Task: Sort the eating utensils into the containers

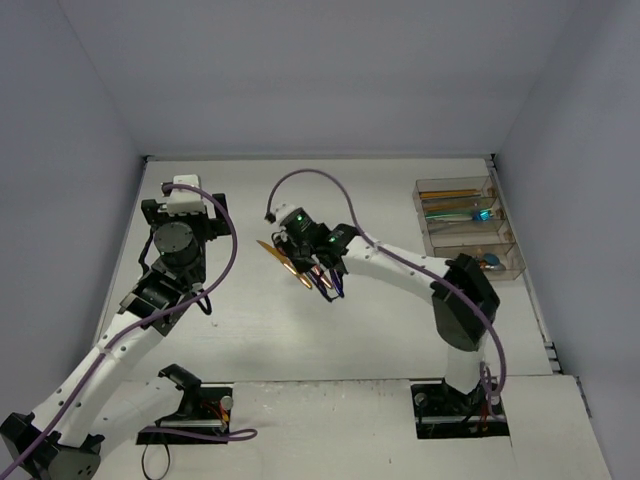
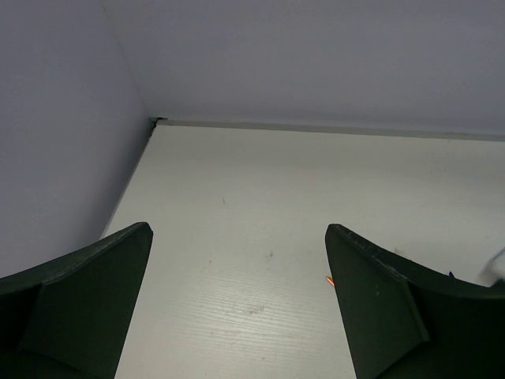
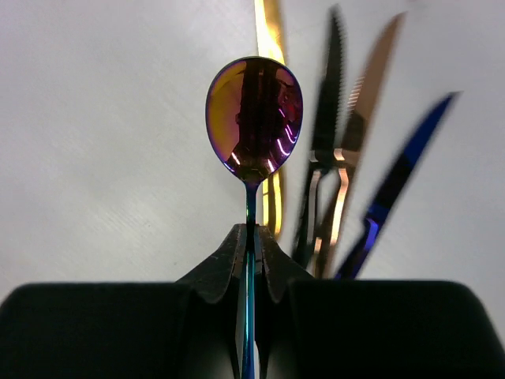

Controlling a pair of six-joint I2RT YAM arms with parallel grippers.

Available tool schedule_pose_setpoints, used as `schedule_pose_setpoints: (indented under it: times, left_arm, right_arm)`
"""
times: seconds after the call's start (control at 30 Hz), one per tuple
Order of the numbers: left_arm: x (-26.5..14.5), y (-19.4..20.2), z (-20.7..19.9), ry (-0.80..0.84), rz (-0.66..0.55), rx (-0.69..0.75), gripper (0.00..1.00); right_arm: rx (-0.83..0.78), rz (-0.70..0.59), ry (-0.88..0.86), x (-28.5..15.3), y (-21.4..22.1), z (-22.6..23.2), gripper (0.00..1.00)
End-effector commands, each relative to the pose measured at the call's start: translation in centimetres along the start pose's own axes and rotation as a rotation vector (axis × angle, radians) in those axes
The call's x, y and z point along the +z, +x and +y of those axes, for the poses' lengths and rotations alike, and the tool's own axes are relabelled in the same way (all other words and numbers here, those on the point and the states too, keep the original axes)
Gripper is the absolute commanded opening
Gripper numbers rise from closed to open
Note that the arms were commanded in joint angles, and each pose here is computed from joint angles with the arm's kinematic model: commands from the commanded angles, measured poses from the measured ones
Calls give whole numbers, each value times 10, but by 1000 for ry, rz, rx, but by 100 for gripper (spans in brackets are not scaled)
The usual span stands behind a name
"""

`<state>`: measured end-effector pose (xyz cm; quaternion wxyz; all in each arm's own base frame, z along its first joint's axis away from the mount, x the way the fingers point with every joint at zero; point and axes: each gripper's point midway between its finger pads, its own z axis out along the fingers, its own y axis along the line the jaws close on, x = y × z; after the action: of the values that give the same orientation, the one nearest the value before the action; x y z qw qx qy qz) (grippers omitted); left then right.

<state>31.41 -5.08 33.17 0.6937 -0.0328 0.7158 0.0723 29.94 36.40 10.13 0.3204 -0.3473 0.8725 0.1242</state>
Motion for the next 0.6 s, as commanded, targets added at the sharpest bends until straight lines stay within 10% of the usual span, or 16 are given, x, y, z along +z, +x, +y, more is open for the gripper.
schedule_pose_setpoints:
  times: [0.0,0.23,0.57]
  left_arm:
    - [1,-22,2,-1,-61,-42,90]
    - [0,-23,2,2,-66,-47,90]
    - [-2,-26,3,5,-72,-59,90]
  right_arm:
    - [292,-234,301,-74,-50,-96,0]
    - [885,-333,641,-146,34,-257,0]
    - [1471,-488,1008,-219,162,-354,0]
